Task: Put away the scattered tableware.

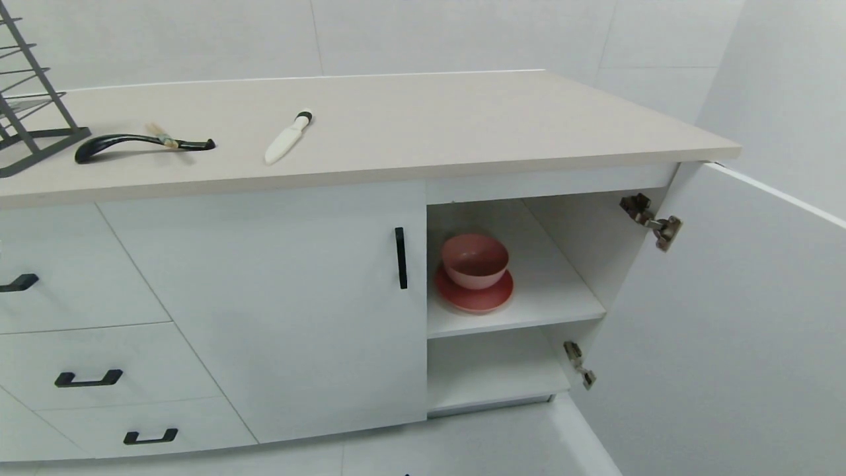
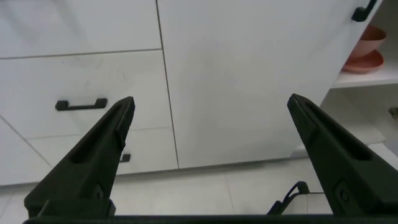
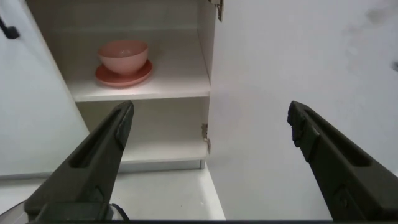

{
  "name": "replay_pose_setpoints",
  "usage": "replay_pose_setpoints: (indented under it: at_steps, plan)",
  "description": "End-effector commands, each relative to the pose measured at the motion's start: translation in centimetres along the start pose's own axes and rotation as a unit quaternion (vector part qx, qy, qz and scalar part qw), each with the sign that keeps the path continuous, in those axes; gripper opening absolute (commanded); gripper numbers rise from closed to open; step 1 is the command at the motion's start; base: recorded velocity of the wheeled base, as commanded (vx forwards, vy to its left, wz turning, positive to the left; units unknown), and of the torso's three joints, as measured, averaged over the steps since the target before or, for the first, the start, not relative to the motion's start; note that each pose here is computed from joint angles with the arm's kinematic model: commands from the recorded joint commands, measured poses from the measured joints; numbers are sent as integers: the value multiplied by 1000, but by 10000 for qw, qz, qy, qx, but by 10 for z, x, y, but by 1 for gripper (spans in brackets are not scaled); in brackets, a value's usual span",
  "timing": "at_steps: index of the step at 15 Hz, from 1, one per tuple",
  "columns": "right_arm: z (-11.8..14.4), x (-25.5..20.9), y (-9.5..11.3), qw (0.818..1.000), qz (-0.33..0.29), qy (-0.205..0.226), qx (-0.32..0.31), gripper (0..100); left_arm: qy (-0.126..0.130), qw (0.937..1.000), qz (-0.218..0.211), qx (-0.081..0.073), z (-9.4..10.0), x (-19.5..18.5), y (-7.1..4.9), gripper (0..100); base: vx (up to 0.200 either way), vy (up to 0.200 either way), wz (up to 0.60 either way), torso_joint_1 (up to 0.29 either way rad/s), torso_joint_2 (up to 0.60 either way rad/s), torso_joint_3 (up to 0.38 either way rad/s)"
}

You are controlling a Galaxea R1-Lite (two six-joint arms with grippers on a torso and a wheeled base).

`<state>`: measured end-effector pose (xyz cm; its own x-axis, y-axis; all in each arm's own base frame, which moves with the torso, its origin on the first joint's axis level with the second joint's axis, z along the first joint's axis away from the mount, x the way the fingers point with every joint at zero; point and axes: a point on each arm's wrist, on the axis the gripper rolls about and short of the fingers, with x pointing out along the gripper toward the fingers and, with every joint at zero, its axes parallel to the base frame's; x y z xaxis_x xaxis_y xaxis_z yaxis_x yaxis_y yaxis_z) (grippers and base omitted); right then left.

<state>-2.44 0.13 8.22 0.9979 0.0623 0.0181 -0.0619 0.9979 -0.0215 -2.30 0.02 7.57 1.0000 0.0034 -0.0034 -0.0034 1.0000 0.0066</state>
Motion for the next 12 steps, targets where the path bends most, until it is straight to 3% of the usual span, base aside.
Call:
replay_pose_setpoints:
  at_steps: [1,8,12]
  plan:
    - [0,0,0,10000,3,6,3,100,-2,10000,6,-2,0,0,0,100,-200,0,0,7,2,2]
    - [0,0,0,9999,-28,-17,132,100,6,10000,14,-18,0,0,0,100,-200,-200,0,1,2,5]
    - [-7,2,0,9998,-58,114,139,100,6,10000,21,-25,0,0,0,100,-200,0,0,1,2,2]
